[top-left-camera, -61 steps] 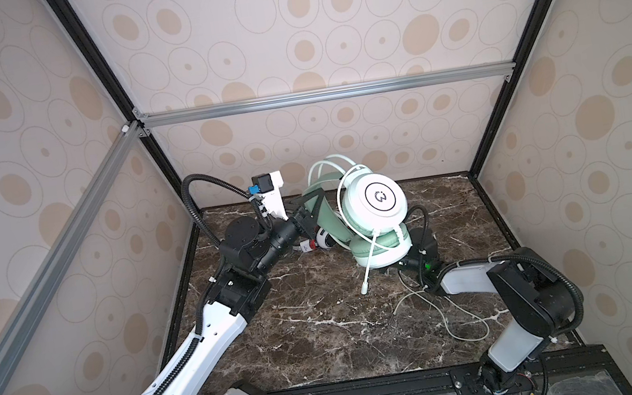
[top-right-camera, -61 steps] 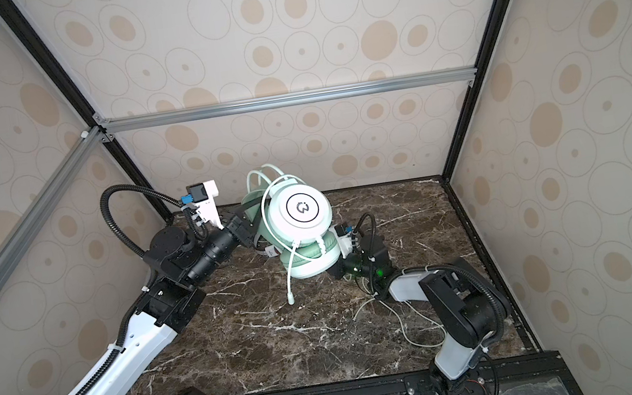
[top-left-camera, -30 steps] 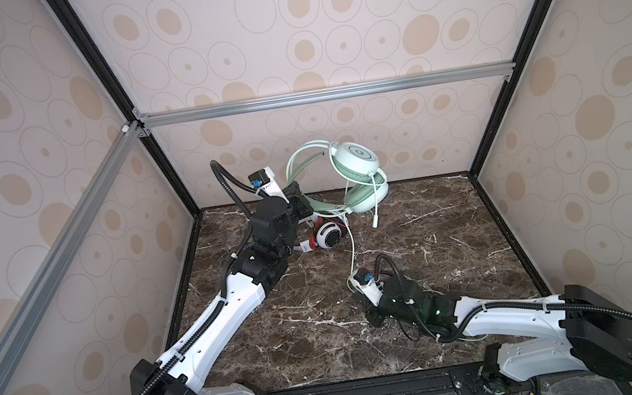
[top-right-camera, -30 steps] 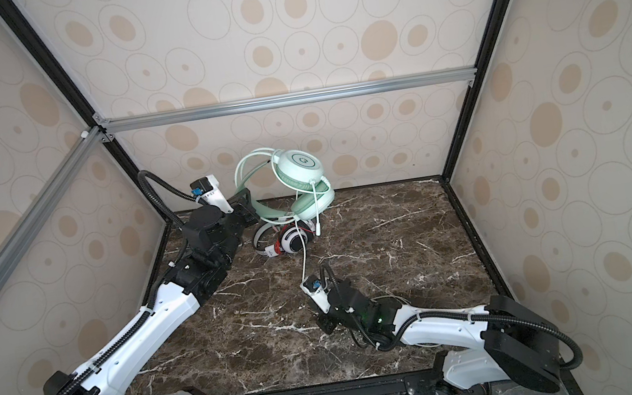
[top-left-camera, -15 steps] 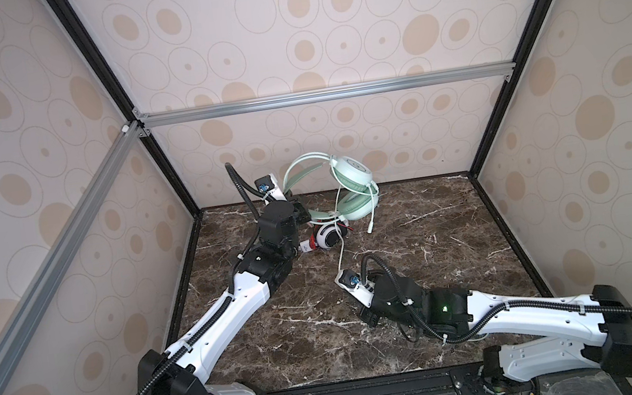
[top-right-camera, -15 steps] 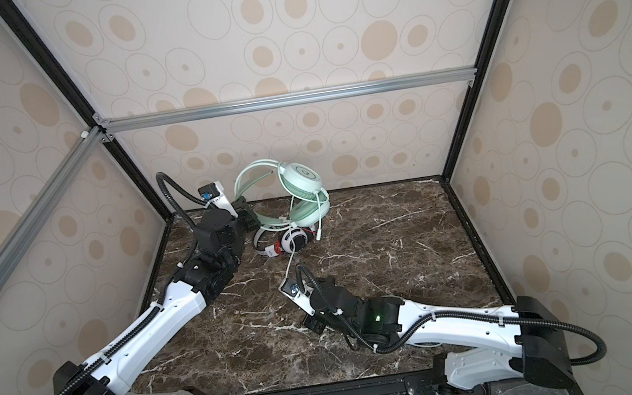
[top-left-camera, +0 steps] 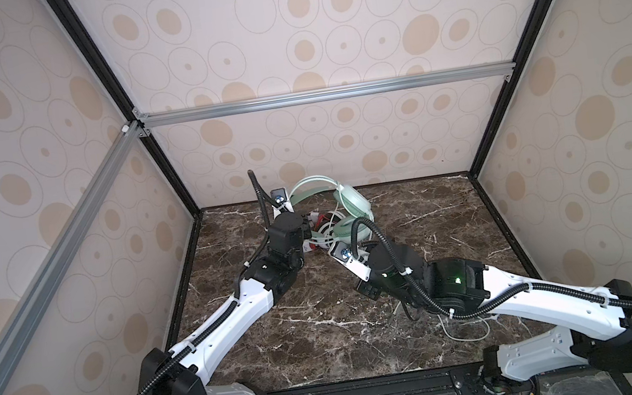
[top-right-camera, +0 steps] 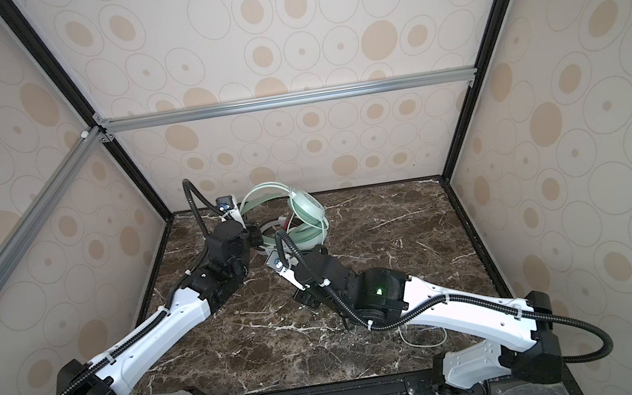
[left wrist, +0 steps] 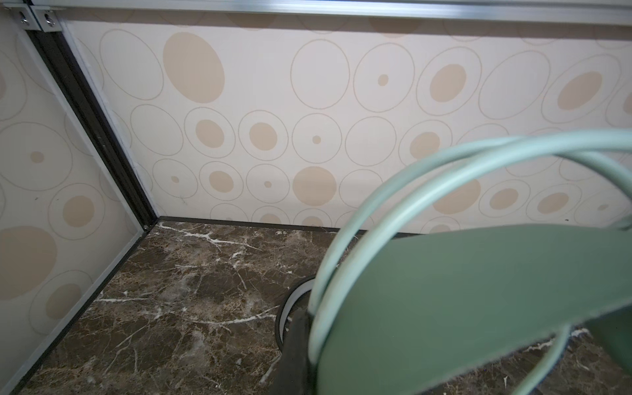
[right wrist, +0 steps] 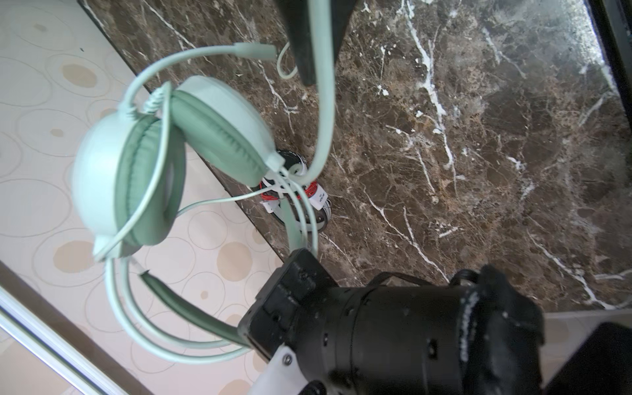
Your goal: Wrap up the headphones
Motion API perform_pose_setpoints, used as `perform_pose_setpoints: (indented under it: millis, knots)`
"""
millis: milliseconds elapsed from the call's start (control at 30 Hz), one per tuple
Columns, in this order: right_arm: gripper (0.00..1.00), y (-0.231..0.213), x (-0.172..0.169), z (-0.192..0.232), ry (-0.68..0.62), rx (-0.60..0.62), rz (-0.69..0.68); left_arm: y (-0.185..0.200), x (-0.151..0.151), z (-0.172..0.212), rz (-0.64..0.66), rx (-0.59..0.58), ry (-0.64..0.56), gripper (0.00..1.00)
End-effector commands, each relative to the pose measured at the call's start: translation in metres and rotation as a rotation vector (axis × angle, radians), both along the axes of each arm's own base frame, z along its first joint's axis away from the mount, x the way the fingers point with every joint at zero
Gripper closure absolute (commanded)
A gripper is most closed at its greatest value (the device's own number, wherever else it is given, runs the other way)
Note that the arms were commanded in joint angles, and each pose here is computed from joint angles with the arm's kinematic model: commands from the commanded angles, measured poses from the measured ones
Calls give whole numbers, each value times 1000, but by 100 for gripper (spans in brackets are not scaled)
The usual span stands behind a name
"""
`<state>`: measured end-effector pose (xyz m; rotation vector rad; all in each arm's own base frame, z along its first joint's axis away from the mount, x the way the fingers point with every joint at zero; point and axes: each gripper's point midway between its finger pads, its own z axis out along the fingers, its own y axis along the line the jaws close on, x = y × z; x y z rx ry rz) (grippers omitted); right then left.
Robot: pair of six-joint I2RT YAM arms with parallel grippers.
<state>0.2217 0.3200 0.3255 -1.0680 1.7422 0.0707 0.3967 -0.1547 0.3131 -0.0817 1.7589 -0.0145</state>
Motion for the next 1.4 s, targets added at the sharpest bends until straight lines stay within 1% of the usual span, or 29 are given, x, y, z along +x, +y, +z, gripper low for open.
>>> perform_pose_setpoints:
  millis: [0, 133, 400, 500, 567, 667, 867, 967, 1100, 1367]
  knots:
    - [100, -23, 9, 3, -27, -124, -48, 2, -14, 22, -5, 13, -60, 100]
    - [100, -41, 20, 17, -44, -145, -99, 2, -25, 9, -24, 89, -29, 100]
    - [100, -69, 35, 35, -67, -173, -171, -8, -45, -9, -153, 218, 1, 100]
    - [100, -77, 39, 41, -67, -166, -195, -18, -53, -14, -244, 258, 8, 100]
    - [100, -82, 42, 42, -59, -158, -205, -30, -60, -19, -341, 280, 15, 100]
    - [100, -88, 45, 42, -41, -143, -217, -43, -73, -24, -457, 292, 26, 100]
    - [100, -97, 53, 38, 1, -121, -234, -57, -92, -27, -593, 308, 39, 100]
    - [100, -101, 59, 36, 23, -96, -245, -59, -96, -28, -615, 308, 43, 100]
    - [100, -112, 65, 33, 69, -27, -270, -58, -97, -28, -611, 302, 45, 100]
    - [99, -122, 75, 14, 137, 53, -286, -68, -105, -12, -675, 230, 1, 100]
